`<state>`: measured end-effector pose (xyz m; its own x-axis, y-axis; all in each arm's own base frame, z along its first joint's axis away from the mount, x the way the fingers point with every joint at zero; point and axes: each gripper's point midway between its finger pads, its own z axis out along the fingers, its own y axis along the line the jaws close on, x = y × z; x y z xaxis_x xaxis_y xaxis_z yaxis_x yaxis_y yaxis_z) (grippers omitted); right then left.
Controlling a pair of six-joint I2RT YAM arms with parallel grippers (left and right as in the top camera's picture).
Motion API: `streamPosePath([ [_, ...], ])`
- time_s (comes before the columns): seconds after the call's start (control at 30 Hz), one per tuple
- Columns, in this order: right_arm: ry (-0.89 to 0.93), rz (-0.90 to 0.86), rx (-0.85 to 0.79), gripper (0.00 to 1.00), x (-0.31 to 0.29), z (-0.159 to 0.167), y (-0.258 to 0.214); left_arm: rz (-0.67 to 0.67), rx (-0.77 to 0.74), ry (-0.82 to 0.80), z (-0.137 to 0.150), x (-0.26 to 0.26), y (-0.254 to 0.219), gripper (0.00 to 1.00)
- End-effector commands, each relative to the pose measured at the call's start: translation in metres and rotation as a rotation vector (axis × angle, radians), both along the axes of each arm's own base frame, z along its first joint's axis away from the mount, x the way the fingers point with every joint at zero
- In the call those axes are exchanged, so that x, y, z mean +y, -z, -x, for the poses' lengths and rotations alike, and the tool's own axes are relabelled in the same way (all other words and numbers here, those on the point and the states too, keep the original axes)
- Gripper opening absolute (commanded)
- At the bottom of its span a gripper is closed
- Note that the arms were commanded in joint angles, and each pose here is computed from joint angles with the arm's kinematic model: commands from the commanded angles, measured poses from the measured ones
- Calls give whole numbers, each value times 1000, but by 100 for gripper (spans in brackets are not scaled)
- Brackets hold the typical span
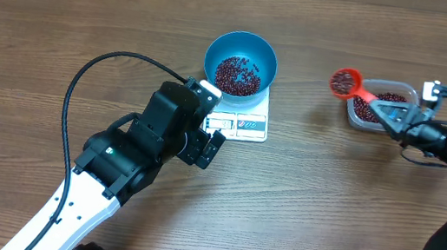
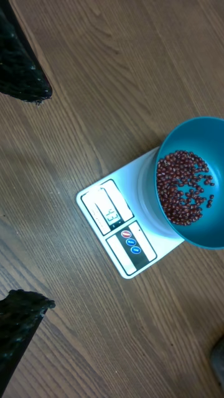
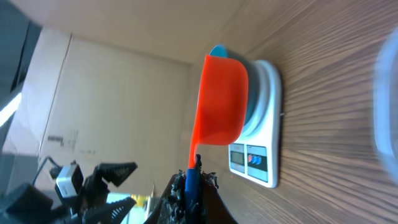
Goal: Scoop item into bowl and weigh 150g on scale
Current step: 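Carry the filled scoop left over the blue bowl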
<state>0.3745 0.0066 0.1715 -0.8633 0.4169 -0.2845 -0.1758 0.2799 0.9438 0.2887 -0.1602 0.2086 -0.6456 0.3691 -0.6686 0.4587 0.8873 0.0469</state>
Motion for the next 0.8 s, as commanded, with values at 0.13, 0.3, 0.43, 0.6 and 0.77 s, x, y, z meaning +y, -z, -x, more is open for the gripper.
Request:
streamPosePath([
  [0.13,-124,-41,-18,4,46,-4,-8,-6,6,-5,0,-1,4,99],
  [0.3,-171,-31,-19,4,71,-16,-13,-6,6,-5,0,-1,4,100],
  [0.43,-169,-8,-14,4,90,-32,-18,-6,6,-5,0,-1,4,100],
  [0.6,-167,13,-30,4,111,-43,-24,-6,6,-4,0,-1,4,99],
  [0.77,-127,69,-23,4,127,-53,-17,-6,6,-5,0,-1,4,99],
])
